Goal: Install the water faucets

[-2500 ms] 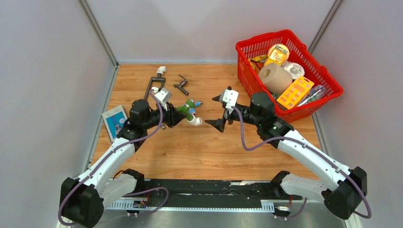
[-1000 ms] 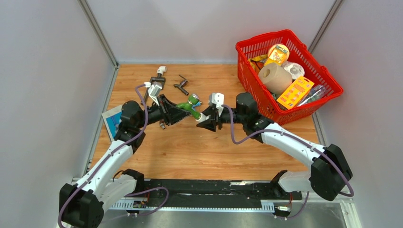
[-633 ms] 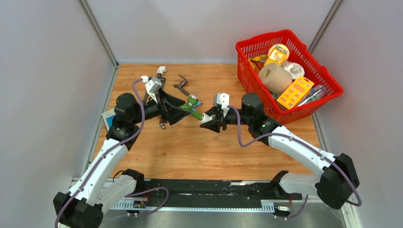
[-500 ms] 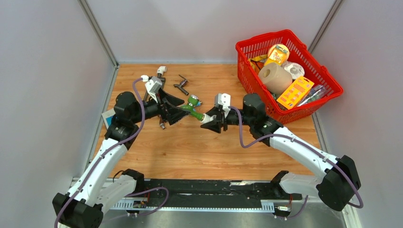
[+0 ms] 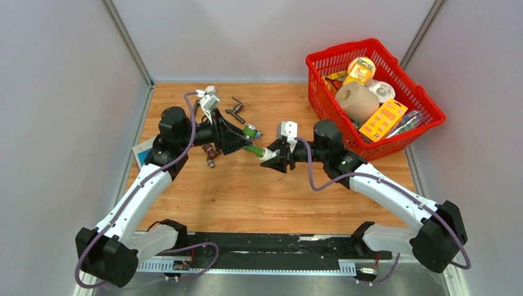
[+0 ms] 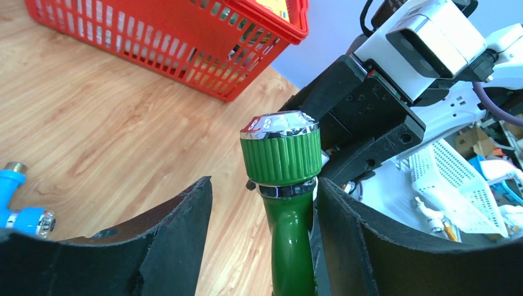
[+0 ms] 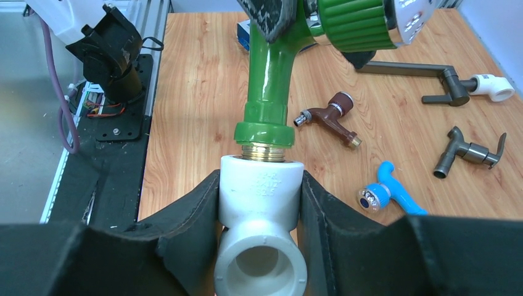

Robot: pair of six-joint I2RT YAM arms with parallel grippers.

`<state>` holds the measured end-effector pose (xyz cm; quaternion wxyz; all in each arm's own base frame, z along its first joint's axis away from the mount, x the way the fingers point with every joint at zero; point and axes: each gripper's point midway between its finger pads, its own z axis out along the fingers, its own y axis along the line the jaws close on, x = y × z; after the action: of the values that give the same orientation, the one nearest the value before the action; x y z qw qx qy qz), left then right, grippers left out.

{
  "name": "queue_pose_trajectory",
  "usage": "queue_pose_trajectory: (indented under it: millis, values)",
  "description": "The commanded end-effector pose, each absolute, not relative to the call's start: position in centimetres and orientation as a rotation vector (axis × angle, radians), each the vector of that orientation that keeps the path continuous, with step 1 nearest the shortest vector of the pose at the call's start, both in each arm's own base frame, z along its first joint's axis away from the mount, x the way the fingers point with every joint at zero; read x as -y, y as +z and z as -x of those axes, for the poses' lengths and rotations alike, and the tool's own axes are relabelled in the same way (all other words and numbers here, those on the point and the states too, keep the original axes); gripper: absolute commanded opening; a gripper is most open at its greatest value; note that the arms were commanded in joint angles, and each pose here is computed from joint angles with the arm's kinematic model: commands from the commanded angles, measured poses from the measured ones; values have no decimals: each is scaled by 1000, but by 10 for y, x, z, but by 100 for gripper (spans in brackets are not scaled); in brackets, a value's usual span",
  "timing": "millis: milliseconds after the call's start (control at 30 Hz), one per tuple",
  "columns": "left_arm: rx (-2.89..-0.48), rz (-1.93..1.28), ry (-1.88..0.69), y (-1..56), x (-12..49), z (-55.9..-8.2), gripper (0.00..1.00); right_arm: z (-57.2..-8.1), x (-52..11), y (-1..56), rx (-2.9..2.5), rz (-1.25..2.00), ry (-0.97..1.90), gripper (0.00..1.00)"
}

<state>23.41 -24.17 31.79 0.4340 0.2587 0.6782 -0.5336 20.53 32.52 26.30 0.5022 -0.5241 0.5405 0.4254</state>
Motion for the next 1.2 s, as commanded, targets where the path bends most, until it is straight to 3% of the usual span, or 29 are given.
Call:
queue_pose_trajectory:
  millis: [0, 133, 267, 300, 333, 367, 467, 700, 733, 867, 933, 1033, 1167]
  values:
    - [-1655, -667, -1381, 337, 246, -231, 68, -210, -332, 292, -1196, 1288, 1004, 0]
    - [-1711, -671, -1406, 326, 250, -233, 65, -210, -335, 291, -1191, 1305, 990, 0]
    - [-1714, -694, -1437, 324, 254, -231, 52, -215, -338, 281, -1224, 1325, 964, 0]
    - [-1710, -705, -1444, 324, 254, -230, 34, -214, -338, 280, -1230, 1327, 975, 0]
    - [-1705, -724, -1450, 323, 255, -229, 23, -213, -339, 280, -1233, 1325, 985, 0]
    - [-1696, -749, -1444, 322, 255, -228, 2, -213, -340, 280, -1245, 1319, 999, 0]
    - [-1666, -847, -1409, 316, 252, -221, 0, -210, -340, 279, -1314, 1292, 1108, 0]
    - [-1383, -1148, -1237, 313, 246, -203, 0, -195, -328, 279, -1519, 1275, 1682, 2]
    - [-1329, -1168, -1200, 318, 245, -201, 0, -196, -330, 278, -1545, 1269, 1718, 7]
    - [-1337, -1059, -1162, 323, 242, -209, 0, -211, -331, 280, -1571, 1206, 1586, 57]
    - [-1398, -951, -1177, 322, 242, -218, 0, -224, -329, 287, -1550, 1168, 1456, 71]
    - [-1547, -702, -1206, 311, 238, -239, 0, -242, -322, 290, -1519, 1127, 1258, 83]
    - [-1612, -442, -1292, 311, 233, -252, 0, -254, -305, 292, -1416, 1150, 1007, 89]
